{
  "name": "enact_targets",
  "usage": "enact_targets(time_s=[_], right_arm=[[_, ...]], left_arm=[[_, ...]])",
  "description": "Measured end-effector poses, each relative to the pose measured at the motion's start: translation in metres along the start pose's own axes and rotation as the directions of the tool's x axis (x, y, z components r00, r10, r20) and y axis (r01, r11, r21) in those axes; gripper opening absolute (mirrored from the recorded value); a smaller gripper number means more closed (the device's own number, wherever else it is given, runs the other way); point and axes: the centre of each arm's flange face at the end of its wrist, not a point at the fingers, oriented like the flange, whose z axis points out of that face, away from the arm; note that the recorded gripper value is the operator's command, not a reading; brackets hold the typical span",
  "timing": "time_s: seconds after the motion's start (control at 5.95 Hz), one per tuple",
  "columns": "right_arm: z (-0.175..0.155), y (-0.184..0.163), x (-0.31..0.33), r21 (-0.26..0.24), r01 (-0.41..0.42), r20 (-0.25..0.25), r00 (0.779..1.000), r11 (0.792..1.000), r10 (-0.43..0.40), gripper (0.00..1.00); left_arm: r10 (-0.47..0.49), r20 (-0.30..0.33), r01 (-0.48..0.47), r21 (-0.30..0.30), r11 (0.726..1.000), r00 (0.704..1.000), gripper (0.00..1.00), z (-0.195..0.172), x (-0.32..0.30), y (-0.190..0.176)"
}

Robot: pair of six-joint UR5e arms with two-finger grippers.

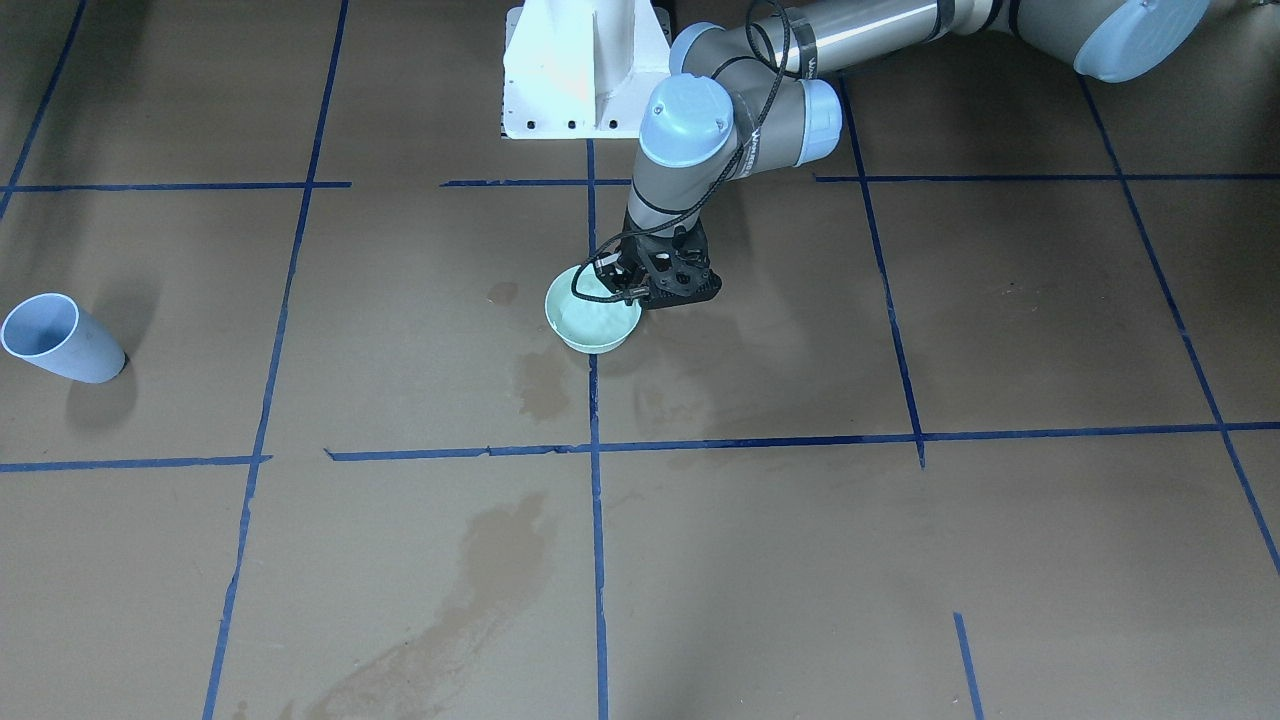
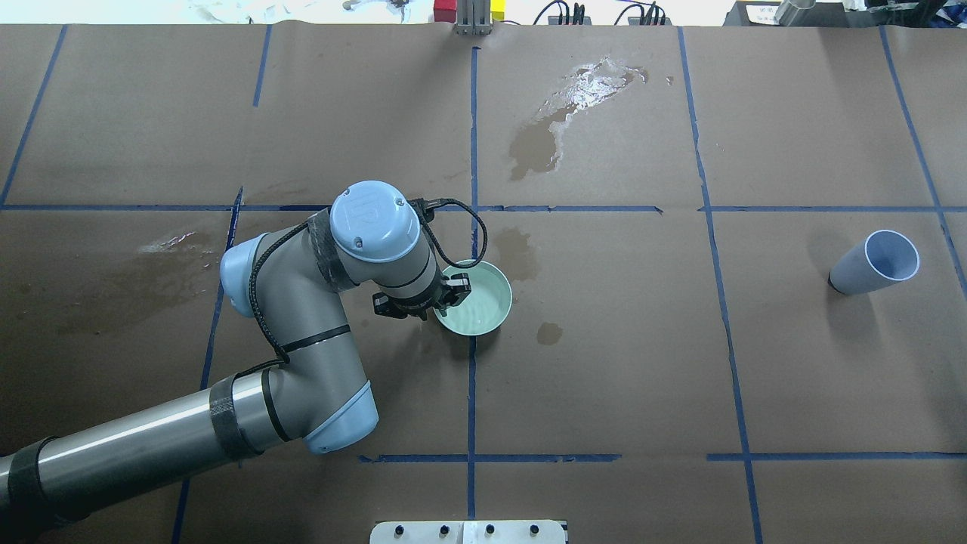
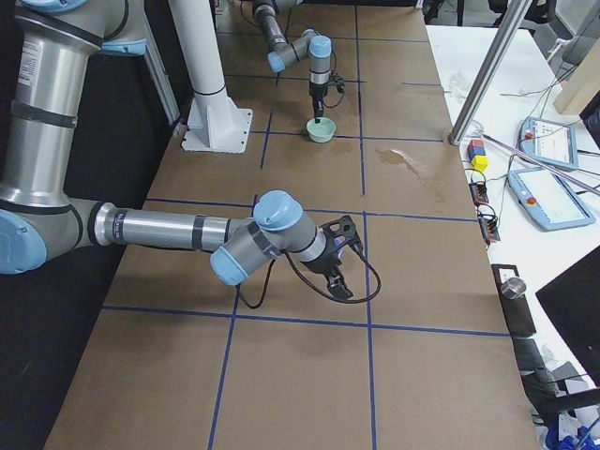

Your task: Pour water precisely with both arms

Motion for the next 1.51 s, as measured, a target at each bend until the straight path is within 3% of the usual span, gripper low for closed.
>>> enact_targets(time_s=[0.17,0.34,0.5,0.67,1.51], right_arm=[[-0.001,0.001,0.001,0.001,-0.002,0.004,1.0,1.0,0.002,1.0],[-0.002,0.002,0.001,0.003,-0.002,0.005,1.0,1.0,0.002,1.0],[-0.002,0.002,0.001,0.003,-0.002,0.005,1.0,1.0,0.002,1.0],[-0.002,0.002,0.001,0.004,-0.002,0.005,1.0,1.0,0.002,1.0],[-0.004,0.007,0.002,0.002,-0.006,0.004,1.0,1.0,0.006,1.0]], left_arm=[[0.001,-0.001,-0.001,0.0,1.0,1.0,0.34,0.003,0.0,-0.001],[0.003,-0.004,-0.003,0.0,1.0,1.0,0.25,0.006,0.0,-0.002],[0.004,-0.006,-0.004,0.0,1.0,1.0,0.08,0.007,0.0,-0.002],[0.004,-0.009,-0.004,0.0,1.0,1.0,0.02,0.006,0.001,-0.002],[0.022,-0.081,-0.021,0.013,1.0,0.996,0.0,-0.024,-0.012,0.003]])
